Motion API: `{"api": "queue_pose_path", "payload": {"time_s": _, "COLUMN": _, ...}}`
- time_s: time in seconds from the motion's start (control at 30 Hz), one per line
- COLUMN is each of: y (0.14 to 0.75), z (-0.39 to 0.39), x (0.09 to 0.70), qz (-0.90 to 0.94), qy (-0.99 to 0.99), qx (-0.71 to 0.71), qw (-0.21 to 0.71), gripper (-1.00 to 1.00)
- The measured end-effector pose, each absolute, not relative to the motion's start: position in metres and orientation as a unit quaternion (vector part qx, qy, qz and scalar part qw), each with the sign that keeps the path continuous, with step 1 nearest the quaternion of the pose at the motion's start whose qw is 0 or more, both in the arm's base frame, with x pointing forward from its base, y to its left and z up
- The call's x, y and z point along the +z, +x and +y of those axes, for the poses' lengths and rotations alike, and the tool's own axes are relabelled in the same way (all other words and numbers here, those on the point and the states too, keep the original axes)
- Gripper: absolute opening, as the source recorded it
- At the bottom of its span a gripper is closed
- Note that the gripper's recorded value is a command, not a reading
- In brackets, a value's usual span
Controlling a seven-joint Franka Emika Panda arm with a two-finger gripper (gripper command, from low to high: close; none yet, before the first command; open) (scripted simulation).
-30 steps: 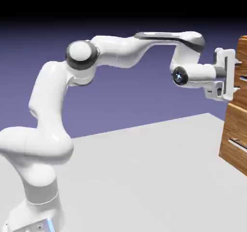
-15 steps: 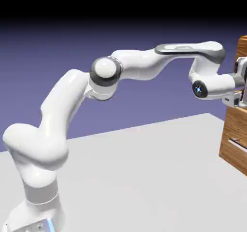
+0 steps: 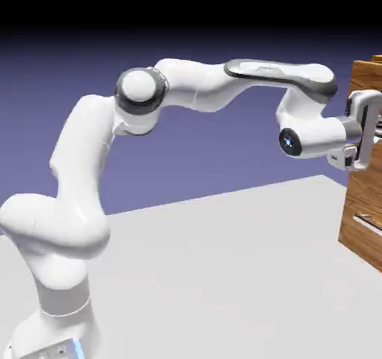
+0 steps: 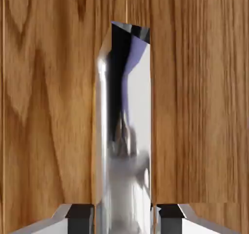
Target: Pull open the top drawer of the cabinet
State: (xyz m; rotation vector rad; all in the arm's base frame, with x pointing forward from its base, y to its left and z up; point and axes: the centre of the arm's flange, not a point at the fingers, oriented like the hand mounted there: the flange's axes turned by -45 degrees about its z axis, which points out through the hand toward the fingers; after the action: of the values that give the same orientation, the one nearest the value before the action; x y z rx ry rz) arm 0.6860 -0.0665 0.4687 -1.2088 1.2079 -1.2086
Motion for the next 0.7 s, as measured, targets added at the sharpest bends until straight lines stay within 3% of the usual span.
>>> {"api": "queue_pose_path", "payload": {"time_s": 0.7, "y": 0.553, "z": -0.067, "x": 0.469, "qz": 0.5, "qy": -0.5, "qx": -0.5, "qw": 0.501, "gripper": -1.0}}
